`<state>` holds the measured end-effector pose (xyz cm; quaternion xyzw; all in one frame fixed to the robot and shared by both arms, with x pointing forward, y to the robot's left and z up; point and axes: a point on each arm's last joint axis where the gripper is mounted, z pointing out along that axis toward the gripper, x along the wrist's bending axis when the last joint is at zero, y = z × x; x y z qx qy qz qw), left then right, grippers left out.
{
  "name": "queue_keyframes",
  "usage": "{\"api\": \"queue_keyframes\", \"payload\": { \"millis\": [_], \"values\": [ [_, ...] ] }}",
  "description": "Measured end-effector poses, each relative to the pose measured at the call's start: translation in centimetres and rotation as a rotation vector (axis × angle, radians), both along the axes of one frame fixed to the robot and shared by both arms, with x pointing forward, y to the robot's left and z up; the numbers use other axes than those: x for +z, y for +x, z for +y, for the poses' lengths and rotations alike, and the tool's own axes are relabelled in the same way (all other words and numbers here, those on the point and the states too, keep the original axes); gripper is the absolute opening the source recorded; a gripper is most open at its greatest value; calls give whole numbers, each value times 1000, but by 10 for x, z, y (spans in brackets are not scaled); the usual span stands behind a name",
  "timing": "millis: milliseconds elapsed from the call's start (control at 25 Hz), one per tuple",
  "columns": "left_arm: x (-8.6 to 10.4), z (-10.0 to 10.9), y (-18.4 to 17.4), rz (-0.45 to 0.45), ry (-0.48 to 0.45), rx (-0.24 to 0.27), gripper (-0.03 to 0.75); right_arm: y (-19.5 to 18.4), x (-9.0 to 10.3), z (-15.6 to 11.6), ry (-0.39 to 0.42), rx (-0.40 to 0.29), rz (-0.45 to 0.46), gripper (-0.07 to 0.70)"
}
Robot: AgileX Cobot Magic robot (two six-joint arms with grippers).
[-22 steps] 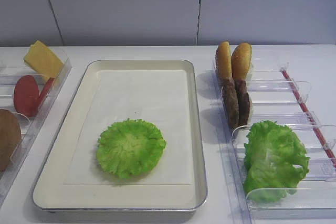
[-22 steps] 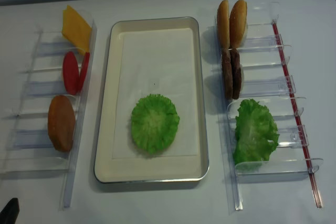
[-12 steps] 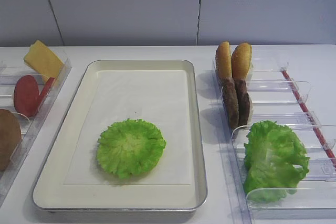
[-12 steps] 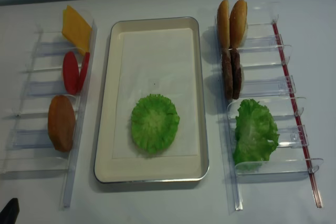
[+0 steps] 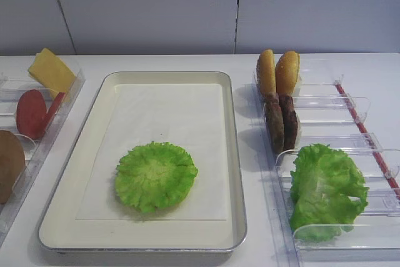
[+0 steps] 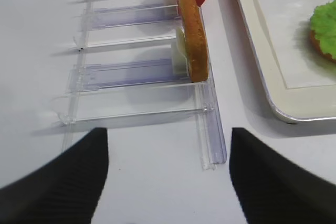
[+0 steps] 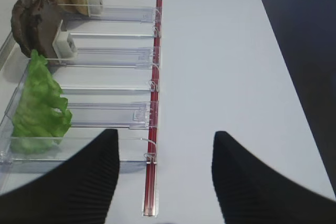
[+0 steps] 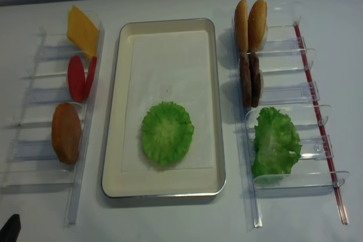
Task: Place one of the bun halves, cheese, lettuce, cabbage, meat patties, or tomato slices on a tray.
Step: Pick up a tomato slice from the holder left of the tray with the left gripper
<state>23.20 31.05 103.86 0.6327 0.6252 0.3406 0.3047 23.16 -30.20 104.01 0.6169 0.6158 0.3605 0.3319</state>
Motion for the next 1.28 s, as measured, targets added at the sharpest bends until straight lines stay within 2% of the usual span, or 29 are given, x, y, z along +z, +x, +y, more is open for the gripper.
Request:
{"api": "queue_keyframes", "payload": {
  "millis": [320, 480, 680, 1000, 1280],
  "values": [
    [2, 0, -1, -5, 11, -8, 459, 0, 0, 0, 0, 0, 0, 436],
    [15, 0, 2, -5, 51, -37, 459, 0, 0, 0, 0, 0, 0, 436],
    [33, -2, 17, 67, 68, -63, 459, 0, 0, 0, 0, 0, 0, 436],
    [54, -19, 41, 100, 6, -233, 459, 0, 0, 0, 0, 0, 0, 436],
    [64, -30, 76, 207, -5, -333, 459, 0, 0, 0, 0, 0, 0, 436]
  ]
}}
